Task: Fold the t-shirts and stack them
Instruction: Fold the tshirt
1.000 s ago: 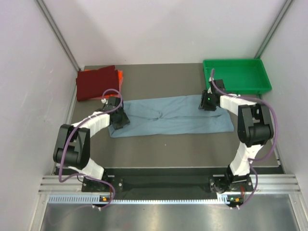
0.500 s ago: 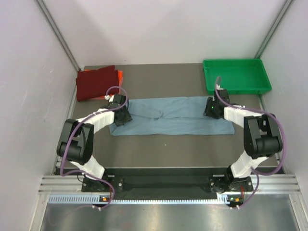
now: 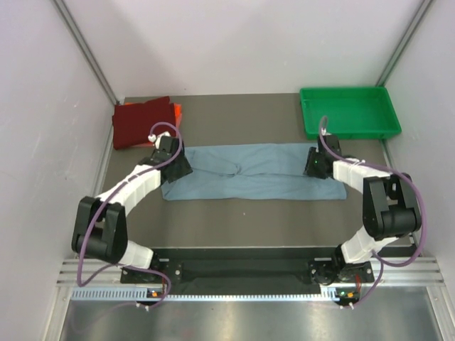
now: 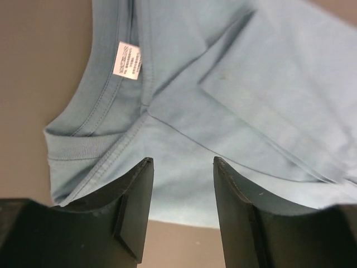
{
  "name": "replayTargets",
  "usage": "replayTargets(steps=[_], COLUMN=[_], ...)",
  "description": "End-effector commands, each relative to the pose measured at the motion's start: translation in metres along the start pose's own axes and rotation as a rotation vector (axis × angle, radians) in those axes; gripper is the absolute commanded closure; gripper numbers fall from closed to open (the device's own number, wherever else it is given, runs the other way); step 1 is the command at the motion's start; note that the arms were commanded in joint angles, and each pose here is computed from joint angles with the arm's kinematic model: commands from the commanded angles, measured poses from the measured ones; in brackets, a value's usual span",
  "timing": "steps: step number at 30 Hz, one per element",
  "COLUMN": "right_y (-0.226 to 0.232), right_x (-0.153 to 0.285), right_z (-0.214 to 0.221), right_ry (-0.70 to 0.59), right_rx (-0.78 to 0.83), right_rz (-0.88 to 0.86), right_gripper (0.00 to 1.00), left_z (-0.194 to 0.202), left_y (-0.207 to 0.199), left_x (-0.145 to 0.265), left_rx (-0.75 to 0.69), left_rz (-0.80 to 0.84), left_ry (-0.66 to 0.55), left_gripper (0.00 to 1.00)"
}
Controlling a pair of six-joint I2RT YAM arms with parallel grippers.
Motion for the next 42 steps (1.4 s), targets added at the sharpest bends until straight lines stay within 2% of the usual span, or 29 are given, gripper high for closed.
replayTargets(steps=[1,8,14,22,27,30,32,36,40,42], right_y=[0.015,0.015,-0.003,-0.037,-0.050,-0.056,-0.051,-0.025,0.026,0.055], right_x=[0.018,-0.005,-0.022,-0.013,0.003,0.010,0.018,0.043,0.070,0.074], right_z=[-0.024,-0.044,-0.038,-0.016,-0.007,-0.006,-0.013,-0.035,-0.064,-0.070], right_ry=[-0.027,-0.077,-0.041,0.001,-0.038,-0.049,-0.069,-0.123,-0.168,-0.178], right_rx=[0.036,0.036,0.003,-0.058,-0.076,-0.082,-0.070,-0.015,0.067,0.131], right_rz=[-0.044,0.056,0.121,0.224,0.270,0.275,0.240,0.106,-0.168,-0.241], right_gripper=[0.62,0.60,0.62,0.62,0.62,0.62,0.61,0.61,0.59,0.58], left_z=[-0.012,0.007,0.006,0.003,0.000,0.001,0.004,-0.011,-0.019,-0.016], left_y=[-0.004,0.001,-0.005,-0.021,-0.043,-0.050,-0.046,-0.037,-0.015,0.004], left_x=[0.018,-0.021,-0.048,-0.066,-0.067,-0.070,-0.065,-0.035,-0.007,-0.001], left_rx=[0.003,0.004,0.002,-0.003,-0.053,-0.062,-0.063,-0.064,-0.052,-0.017], left_rz=[0.032,-0.031,-0.052,-0.005,0.096,0.081,0.038,-0.028,-0.131,-0.166], left_ry=[-0.041,0.062,0.113,0.131,0.117,0.142,0.147,0.075,0.034,0.037], left_gripper=[0.48,0.47,0.48,0.47,0.47,0.48,0.47,0.46,0.46,0.46])
Point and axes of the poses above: each gripper's point midway between its finger pads, its own x axis back along the fingers, its own y axis along the line the jaws close on, z = x × y, the point moved 10 cm from there along x, back along the fingers, and after that the axes turned 11 degrees about -x, right-handed, at the moved point
